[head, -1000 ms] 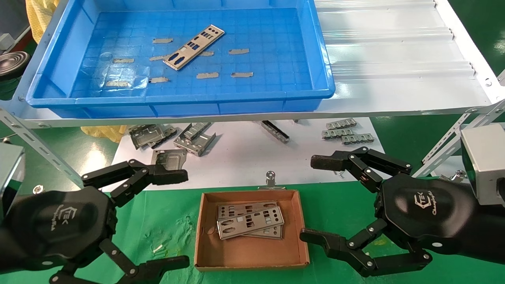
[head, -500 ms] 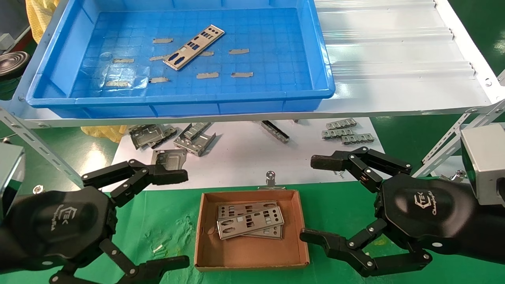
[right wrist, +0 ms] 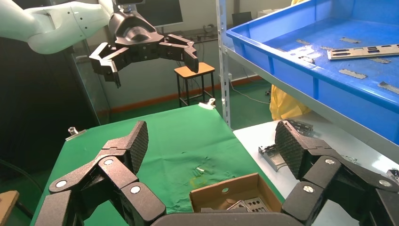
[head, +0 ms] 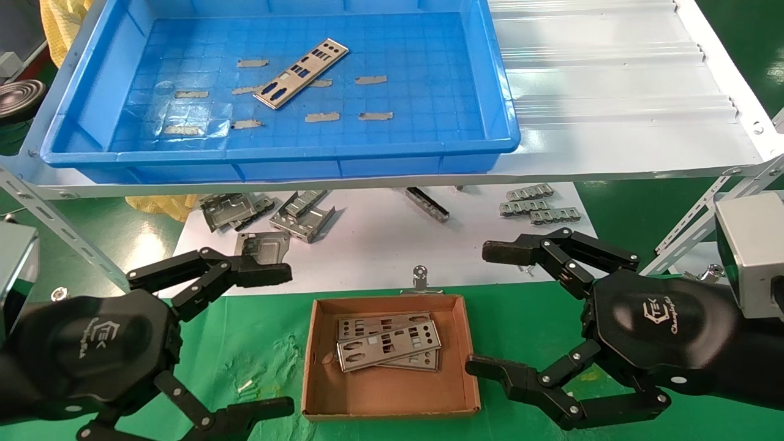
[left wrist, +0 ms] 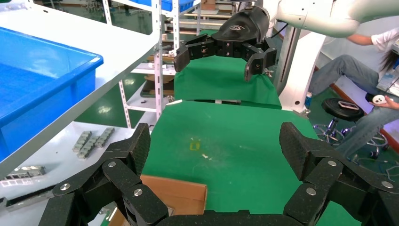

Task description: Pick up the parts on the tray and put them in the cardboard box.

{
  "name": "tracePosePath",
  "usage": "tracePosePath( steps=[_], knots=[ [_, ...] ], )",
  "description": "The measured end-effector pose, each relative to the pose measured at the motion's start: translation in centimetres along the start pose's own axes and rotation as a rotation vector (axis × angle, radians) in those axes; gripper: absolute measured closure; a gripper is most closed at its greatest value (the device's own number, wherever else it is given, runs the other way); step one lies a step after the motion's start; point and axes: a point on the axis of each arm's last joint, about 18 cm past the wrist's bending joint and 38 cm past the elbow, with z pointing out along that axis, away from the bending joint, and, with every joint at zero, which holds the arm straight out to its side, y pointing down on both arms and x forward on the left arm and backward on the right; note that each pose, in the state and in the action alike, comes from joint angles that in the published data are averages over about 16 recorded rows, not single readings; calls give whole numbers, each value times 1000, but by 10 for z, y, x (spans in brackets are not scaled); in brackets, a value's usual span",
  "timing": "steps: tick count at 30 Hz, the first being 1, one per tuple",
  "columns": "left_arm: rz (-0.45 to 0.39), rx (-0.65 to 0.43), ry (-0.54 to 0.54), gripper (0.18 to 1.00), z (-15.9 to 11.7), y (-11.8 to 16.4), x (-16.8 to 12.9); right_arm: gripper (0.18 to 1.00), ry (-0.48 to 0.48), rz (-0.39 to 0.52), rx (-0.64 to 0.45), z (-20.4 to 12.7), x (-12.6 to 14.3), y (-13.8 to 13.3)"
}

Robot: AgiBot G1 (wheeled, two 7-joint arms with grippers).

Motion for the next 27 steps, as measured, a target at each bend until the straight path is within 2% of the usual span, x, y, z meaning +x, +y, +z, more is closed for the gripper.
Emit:
tracePosePath(
  steps=[27],
  knots=[
    [0, 0, 0, 184, 0, 0, 0, 179, 0, 0, 0, 0, 0, 0]
  ],
)
